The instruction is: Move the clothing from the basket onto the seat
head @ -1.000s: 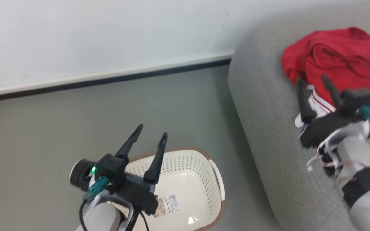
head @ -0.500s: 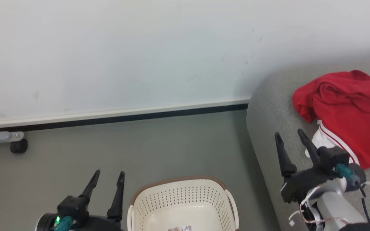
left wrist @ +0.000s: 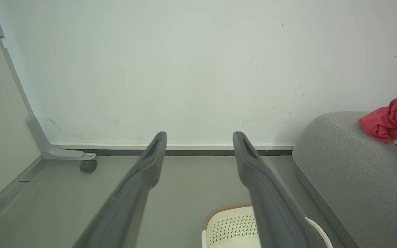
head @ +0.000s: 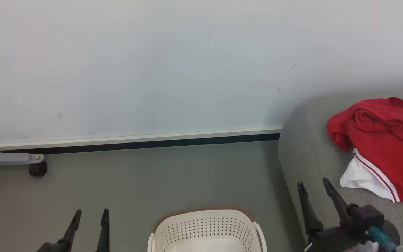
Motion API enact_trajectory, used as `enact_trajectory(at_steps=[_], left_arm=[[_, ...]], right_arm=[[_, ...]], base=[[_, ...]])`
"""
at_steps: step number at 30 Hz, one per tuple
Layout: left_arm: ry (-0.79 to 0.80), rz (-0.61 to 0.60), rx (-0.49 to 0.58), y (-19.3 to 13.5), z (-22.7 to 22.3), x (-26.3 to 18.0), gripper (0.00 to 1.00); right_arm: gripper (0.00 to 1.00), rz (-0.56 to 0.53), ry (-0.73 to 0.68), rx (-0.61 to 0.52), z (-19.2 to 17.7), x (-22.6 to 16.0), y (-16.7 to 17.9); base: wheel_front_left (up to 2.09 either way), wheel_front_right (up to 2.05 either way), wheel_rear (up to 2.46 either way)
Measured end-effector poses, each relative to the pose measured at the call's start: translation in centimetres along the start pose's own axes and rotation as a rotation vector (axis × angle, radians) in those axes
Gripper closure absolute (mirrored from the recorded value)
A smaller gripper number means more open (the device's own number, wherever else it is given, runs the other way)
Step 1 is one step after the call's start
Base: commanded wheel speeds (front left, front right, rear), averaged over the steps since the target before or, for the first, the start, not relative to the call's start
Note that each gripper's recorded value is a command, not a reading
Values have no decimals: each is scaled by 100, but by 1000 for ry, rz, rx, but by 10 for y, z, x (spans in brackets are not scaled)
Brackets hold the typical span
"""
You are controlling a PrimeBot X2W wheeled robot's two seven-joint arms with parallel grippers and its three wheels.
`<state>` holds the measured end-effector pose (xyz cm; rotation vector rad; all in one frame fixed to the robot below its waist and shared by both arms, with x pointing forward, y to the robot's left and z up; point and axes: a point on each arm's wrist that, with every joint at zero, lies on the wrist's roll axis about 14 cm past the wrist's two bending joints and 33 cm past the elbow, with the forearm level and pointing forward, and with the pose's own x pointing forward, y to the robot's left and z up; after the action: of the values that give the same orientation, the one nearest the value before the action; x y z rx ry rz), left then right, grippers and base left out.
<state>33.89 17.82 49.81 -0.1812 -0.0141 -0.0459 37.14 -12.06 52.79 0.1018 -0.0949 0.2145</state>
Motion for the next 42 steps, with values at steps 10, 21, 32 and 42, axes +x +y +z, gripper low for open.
enact_trajectory(at_steps=[10,21,32,42], left_arm=[[1,55,6,16,-2,-20,0],[-25,58,25,18,6,-20,0],[-38,65,39,18,10,-22,0],[-33,79,45,22,8,-26,100]], right_arm=[[0,-23,3,32,-4,-22,1],[0,-38,-12,38,0,-28,0],[0,-57,-27,37,4,-30,-4],[100,-53,-19,40,2,-31,-1]], base=[[0,0,0],[0,0,0],[0,0,0],[0,0,0]])
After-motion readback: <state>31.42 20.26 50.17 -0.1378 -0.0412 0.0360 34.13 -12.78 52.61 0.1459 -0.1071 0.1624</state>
